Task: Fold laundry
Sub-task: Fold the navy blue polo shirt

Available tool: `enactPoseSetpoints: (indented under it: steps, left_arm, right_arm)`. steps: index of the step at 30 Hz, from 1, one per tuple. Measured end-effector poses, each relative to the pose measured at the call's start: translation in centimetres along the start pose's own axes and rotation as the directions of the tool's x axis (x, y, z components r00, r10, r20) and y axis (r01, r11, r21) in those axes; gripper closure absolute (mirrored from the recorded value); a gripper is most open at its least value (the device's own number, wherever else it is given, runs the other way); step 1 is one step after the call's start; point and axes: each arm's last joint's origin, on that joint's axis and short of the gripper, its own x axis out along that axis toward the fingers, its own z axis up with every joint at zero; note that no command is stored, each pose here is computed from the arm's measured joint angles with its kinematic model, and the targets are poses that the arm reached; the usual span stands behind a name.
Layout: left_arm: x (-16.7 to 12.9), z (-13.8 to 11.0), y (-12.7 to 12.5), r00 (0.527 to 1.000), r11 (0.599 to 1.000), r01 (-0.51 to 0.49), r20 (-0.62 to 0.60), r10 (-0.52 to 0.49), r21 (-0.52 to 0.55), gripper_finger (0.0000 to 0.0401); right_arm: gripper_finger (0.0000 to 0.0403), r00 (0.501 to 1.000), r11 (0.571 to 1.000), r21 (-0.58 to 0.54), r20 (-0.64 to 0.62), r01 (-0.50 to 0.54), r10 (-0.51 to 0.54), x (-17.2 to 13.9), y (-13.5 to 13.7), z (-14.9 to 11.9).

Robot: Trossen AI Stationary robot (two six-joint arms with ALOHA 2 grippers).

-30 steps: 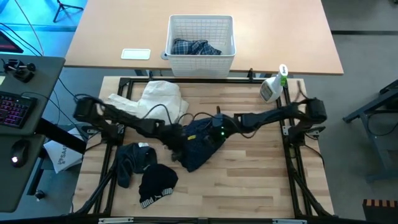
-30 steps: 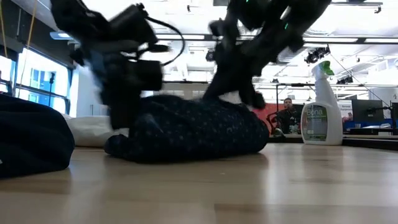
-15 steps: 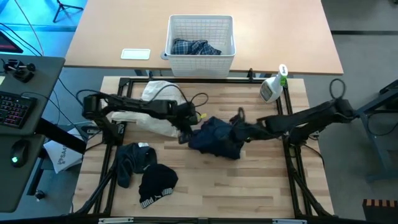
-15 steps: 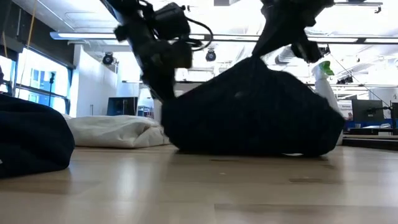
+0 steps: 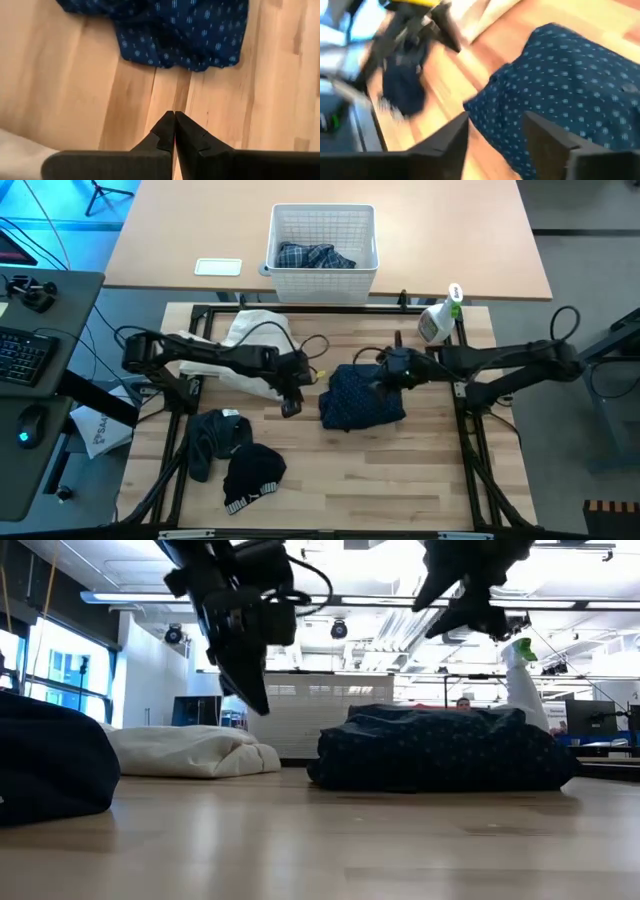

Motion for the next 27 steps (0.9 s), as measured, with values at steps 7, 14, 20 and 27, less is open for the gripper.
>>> enactPoseSetpoints:
  steps: [7,14,20,27]
  left_arm:
    - [3.1,0.4,-0.4,1.000,0.994,0.020,0.016,-0.018,-0.107,0.0401]
    - [7.2,1.3,0.2,0.993,0.970,0.064,0.108,-0.039,-0.234,0.0401]
    - [10.4,1.5,1.6,0.987,0.916,0.096,0.158,-0.036,-0.390,0.0401]
    - [10.5,1.9,3.3,0.977,0.886,0.023,0.200,0.079,-0.464,0.0401]
  right_arm:
    - [0.0148,0.962,0.950,-0.189,-0.067,0.248,-0.265,2.4,-5.3,2.6]
    - [0.0166,0.970,0.896,-0.439,-0.240,-0.071,-0.041,7.7,-10.1,5.7]
    - [0.0219,0.919,0.873,-0.406,-0.380,-0.271,0.109,11.4,-12.9,5.5]
    - [0.0377,0.898,0.831,-0.447,-0.419,-0.332,0.133,10.5,-11.6,4.8]
